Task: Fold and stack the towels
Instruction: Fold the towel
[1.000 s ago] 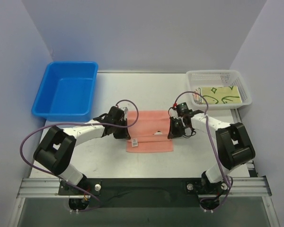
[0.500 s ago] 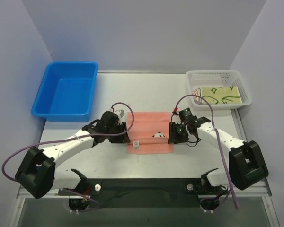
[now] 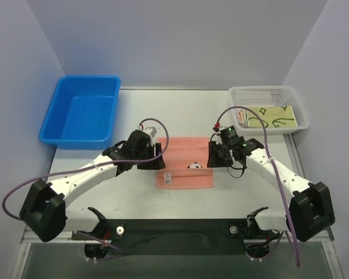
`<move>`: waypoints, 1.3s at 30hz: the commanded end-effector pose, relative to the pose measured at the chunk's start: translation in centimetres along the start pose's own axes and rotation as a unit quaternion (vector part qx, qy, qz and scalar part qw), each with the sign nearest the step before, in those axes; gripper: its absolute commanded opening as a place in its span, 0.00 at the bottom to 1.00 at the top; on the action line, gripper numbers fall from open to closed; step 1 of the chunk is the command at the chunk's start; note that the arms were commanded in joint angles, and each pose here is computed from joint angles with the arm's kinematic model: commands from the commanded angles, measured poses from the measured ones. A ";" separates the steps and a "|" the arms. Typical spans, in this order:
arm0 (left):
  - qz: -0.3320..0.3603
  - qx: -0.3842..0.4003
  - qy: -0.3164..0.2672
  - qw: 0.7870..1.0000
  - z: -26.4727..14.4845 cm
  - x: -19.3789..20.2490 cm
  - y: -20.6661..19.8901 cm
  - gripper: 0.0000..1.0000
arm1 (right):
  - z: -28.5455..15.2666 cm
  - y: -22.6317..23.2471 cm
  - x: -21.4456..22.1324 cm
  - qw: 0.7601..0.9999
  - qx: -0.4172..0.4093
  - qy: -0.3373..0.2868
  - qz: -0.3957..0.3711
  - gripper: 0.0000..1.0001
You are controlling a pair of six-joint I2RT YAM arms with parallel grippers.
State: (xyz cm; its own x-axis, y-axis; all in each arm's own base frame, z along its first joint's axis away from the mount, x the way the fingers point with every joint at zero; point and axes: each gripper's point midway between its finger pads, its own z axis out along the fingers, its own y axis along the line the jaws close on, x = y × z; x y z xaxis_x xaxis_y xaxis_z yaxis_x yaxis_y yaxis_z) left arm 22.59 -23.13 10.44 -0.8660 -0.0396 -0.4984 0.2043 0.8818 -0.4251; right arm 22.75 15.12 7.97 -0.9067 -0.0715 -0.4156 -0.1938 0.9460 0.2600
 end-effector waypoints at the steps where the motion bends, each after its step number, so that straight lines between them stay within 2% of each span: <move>1: 0.021 -0.017 -0.046 0.999 1.4 -5.6 -1.5 0.66 | 0.1 -0.5 -4.6 0.998 0.046 -0.040 0.009 0.34; 3: 0.031 -0.029 -0.051 0.998 2.4 -7.5 -1.9 0.62 | 1.5 -0.6 -4.9 0.998 0.057 -0.020 0.009 0.34; 6: 0.039 -0.054 0.001 0.998 6.2 -6.7 -1.1 0.54 | 3.4 -0.5 -4.8 0.998 0.060 0.008 0.007 0.32; 9: 0.043 -0.047 0.056 0.996 7.6 -4.1 -1.3 0.51 | 4.8 -0.3 -3.0 0.997 0.058 0.044 -0.002 0.31; 10: 0.046 -0.045 0.068 0.996 7.6 -3.2 -1.3 0.46 | 5.0 -0.2 -2.4 0.997 0.056 0.052 -0.005 0.31; 11: 0.047 -0.046 0.078 0.995 7.7 -2.3 -1.1 0.45 | 5.2 -0.2 -1.1 0.996 0.052 0.068 -0.008 0.30; 15: 0.057 -0.034 0.115 0.991 6.4 1.9 -1.1 0.45 | 4.2 0.7 2.4 0.995 0.030 0.089 -0.032 0.30; 20: 0.064 -0.024 0.178 0.982 3.5 9.4 0.2 0.45 | 2.3 1.0 6.7 0.993 0.013 0.103 -0.056 0.30; 22: 0.061 -0.018 0.183 0.981 2.3 10.6 0.4 0.45 | 1.6 0.1 7.8 0.993 0.020 0.100 -0.053 0.30; 26: 0.045 -0.022 0.144 0.988 0.6 10.3 0.9 0.46 | 0.9 -0.1 7.9 0.996 0.018 0.080 -0.047 0.30; 30: 0.027 -0.032 0.074 0.996 -0.4 7.4 0.6 0.56 | 0.8 0.6 6.1 0.998 0.021 0.056 -0.034 0.29; 31: 0.020 -0.035 0.069 0.997 -0.4 7.2 0.6 0.60 | 0.8 1.1 5.4 0.998 0.015 0.047 -0.029 0.29; 34: 0.019 -0.064 0.047 0.997 0.1 6.0 1.4 0.65 | 1.4 2.1 3.8 0.999 0.000 0.022 -0.023 0.29; 39: 0.010 -0.089 0.050 0.995 1.6 6.1 2.5 0.62 | 3.0 4.0 2.0 0.999 -0.026 0.024 -0.026 0.27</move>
State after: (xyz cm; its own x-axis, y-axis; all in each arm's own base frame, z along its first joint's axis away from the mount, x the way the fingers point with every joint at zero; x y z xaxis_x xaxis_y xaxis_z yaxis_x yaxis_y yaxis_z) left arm 16.40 -21.17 4.51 -0.9250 0.0719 -0.3731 0.1819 0.9459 -0.2686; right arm 19.43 17.70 4.75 -0.9220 -0.1549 -0.3548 -0.2512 0.9367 0.2439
